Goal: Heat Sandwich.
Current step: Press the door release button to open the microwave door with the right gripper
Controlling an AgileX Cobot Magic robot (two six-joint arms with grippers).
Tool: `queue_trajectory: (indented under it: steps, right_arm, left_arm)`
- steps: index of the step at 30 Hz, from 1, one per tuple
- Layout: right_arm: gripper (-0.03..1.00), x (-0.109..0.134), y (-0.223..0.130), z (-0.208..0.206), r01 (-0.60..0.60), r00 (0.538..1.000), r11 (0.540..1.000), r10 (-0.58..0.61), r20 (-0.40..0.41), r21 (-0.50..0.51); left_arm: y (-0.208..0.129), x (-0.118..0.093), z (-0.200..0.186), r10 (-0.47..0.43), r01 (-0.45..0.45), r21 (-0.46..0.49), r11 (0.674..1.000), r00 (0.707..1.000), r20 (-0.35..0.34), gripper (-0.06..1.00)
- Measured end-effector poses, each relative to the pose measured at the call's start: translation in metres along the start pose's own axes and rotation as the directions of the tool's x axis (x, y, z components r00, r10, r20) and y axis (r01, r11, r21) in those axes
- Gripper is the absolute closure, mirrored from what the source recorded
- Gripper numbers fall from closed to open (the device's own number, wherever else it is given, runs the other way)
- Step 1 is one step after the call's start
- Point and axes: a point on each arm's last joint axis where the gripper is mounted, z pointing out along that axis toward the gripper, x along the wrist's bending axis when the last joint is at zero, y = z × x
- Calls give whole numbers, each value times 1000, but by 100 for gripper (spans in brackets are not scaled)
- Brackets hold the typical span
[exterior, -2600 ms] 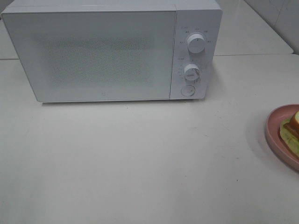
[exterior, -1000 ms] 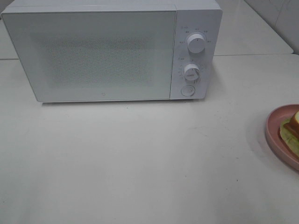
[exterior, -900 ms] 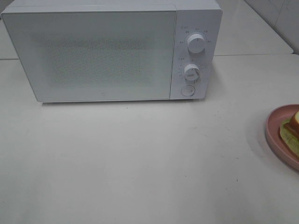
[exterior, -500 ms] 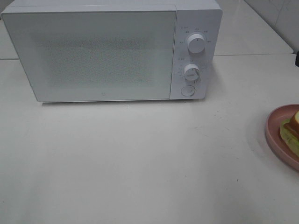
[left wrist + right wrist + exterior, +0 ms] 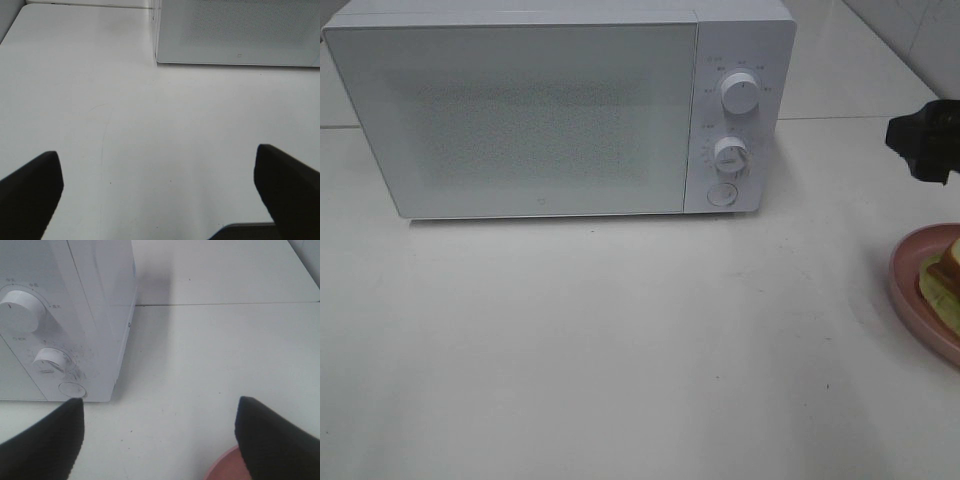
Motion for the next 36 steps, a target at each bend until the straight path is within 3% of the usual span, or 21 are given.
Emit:
queue_trajectory:
  steps: [7, 16, 28, 36]
  right_arm:
    - [22, -3, -24, 15, -8, 999, 993, 12, 36, -116]
    - [22, 25, -37, 31, 80, 996, 968, -67, 62, -238]
    - [22, 72, -72, 40, 78, 996, 975, -68, 55, -207]
    - [22, 89, -93, 38, 91, 995, 985, -84, 54, -148]
  left_arm:
    - [0, 0, 0, 0, 0, 0, 1000, 1000, 0, -2]
    - [0, 0, 0, 0, 0, -1, 1000, 1000, 0, -2]
    - [0, 0, 0, 0, 0, -1, 1000, 1000, 0, -2]
    - [0, 0, 0, 0, 0, -1, 1000, 1000, 0, -2]
